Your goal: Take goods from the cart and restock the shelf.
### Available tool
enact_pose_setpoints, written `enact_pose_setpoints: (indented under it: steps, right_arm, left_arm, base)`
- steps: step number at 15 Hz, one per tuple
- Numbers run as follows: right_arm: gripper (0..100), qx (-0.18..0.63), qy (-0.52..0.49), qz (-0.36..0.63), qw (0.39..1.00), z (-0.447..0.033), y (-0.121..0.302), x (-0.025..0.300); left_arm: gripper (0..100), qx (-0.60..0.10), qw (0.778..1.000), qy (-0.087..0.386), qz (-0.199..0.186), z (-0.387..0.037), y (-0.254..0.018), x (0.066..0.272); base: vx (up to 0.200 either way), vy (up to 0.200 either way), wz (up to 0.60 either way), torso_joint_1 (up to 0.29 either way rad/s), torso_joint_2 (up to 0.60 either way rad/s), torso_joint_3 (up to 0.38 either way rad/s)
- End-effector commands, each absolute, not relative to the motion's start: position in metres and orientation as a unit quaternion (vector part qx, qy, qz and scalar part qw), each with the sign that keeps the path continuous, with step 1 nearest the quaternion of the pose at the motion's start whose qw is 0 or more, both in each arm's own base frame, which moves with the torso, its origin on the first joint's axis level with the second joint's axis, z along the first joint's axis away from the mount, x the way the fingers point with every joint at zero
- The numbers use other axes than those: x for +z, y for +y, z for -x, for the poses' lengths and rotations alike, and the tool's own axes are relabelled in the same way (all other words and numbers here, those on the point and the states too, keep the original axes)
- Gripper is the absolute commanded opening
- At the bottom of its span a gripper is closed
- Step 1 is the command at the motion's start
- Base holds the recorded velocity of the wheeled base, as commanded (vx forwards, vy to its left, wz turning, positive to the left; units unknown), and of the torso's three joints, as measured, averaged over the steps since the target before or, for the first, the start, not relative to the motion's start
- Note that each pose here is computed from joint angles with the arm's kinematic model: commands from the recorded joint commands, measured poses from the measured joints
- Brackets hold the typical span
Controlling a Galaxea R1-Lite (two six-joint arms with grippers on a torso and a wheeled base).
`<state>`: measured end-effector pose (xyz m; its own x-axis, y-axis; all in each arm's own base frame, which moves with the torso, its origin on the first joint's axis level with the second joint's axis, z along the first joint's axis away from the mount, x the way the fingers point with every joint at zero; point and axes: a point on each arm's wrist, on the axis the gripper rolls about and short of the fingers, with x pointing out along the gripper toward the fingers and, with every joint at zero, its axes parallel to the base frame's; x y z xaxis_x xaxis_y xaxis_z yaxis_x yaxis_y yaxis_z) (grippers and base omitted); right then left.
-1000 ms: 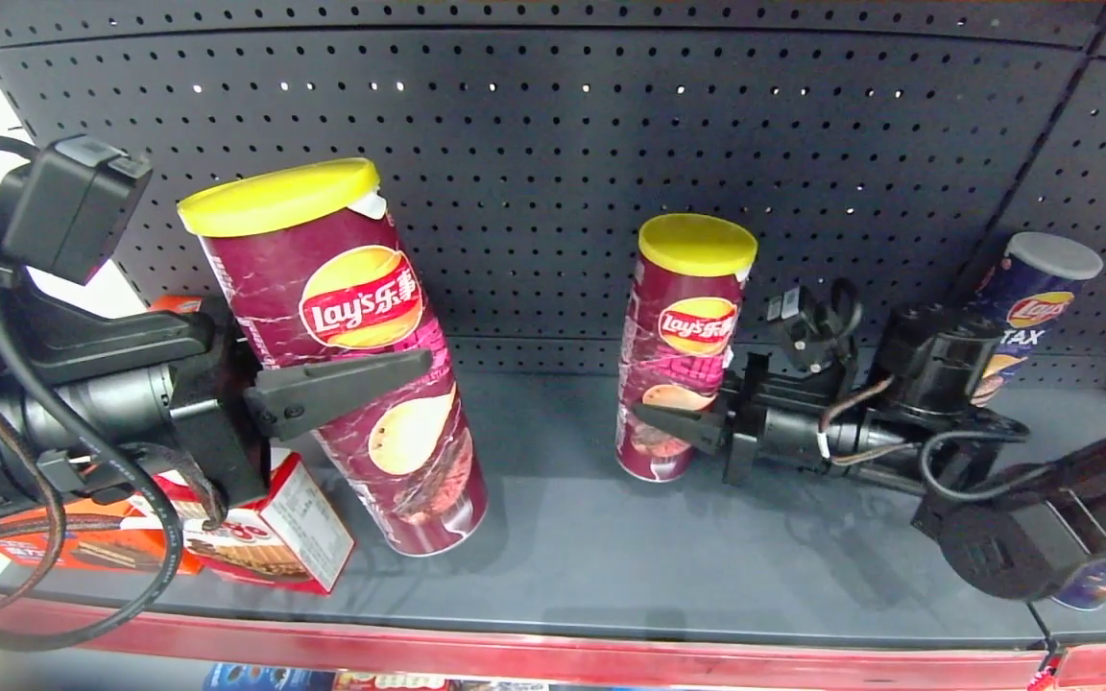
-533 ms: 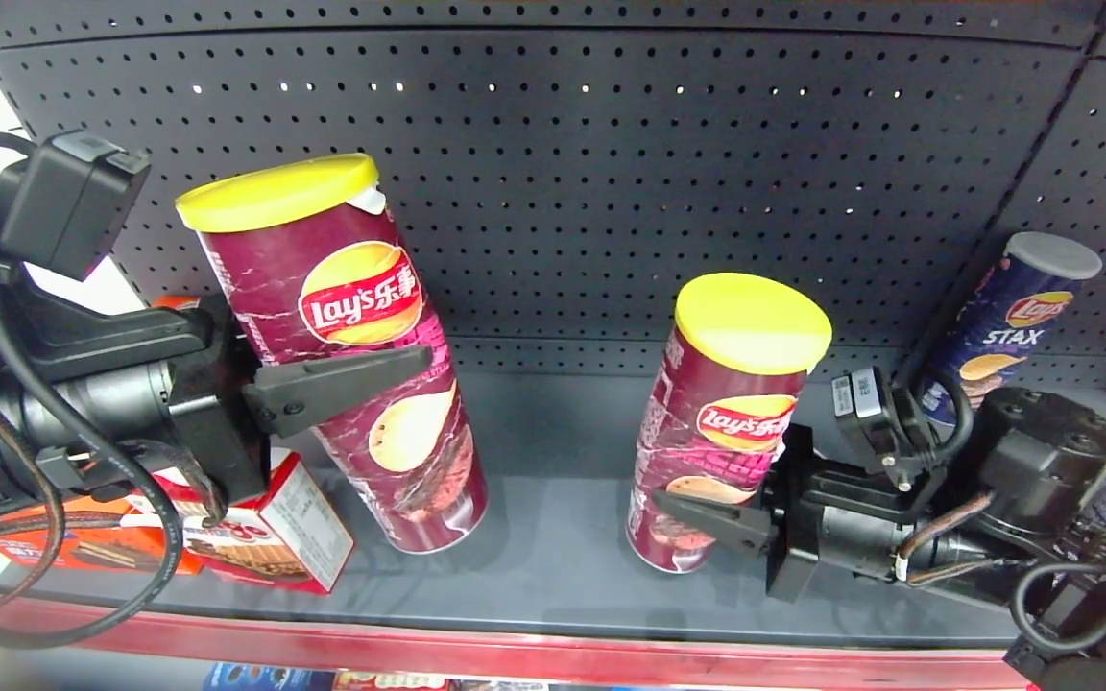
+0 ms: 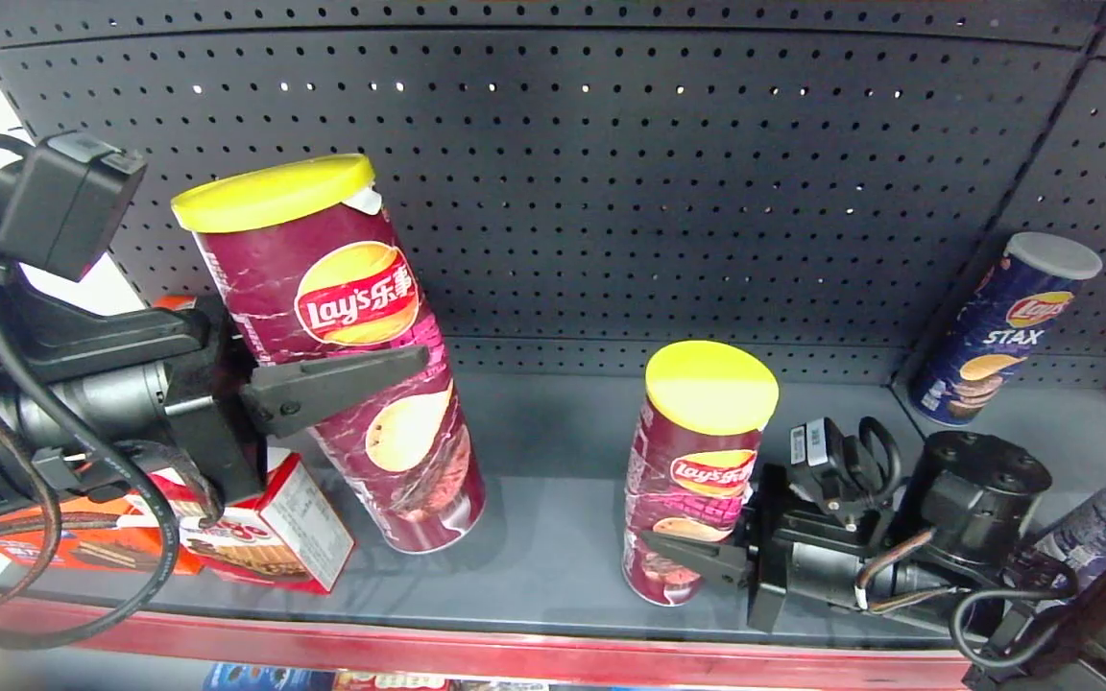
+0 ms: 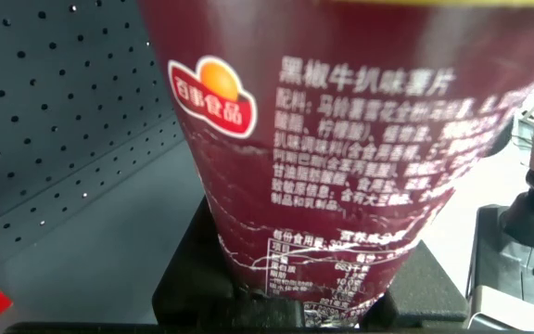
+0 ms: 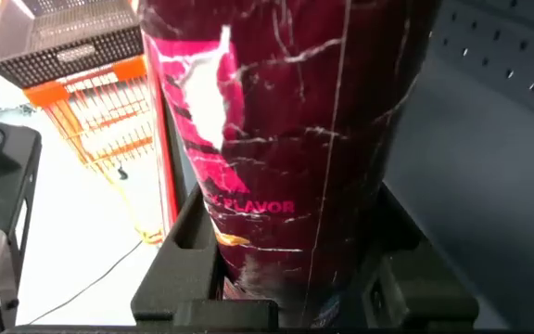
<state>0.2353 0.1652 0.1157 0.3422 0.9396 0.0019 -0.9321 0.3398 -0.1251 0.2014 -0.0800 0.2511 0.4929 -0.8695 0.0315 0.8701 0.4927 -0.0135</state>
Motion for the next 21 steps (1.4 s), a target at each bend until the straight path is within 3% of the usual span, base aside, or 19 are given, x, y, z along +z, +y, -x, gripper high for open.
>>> enact_pose_setpoints:
  steps: [1,6,7,12,16,21]
  right_arm:
    - [0,0.574,-0.016,0.05,0.817,-0.24,0.168,0.102]
    - [0,0.568,-0.01,0.049,0.822,-0.245,0.163,0.098]
    - [100,0.568,-0.011,0.05,0.822,-0.244,0.162,0.098]
    - [100,0.557,-0.038,0.052,0.828,-0.234,0.156,0.116]
    - [100,0.533,-0.085,0.038,0.841,-0.189,0.126,0.156]
    - [100,0.447,-0.099,0.037,0.888,-0.147,0.083,0.182]
  left_arm:
    - [0,-0.503,0.864,-0.011,0.014,-0.202,-0.08,0.251]
    - [0,-0.503,0.864,-0.009,0.014,-0.201,-0.08,0.251]
    - [0,-0.503,0.864,-0.009,0.014,-0.201,-0.08,0.251]
    - [0,-0.504,0.864,-0.011,0.013,-0.201,-0.08,0.251]
    - [0,-0.503,0.864,0.002,0.016,-0.2,-0.08,0.243]
    - [0,-0.486,0.874,-0.01,0.012,-0.195,-0.077,0.243]
  base:
    - [0.0,0.0,0.0,0.0,0.0,0.0]
    - [0.0,0.0,0.0,0.0,0.0,0.0]
    - [0.0,0.0,0.0,0.0,0.0,0.0]
    - [0.0,0.0,0.0,0.0,0.0,0.0]
    - [0.0,0.0,0.0,0.0,0.0,0.0]
    - [0.0,0.0,0.0,0.0,0.0,0.0]
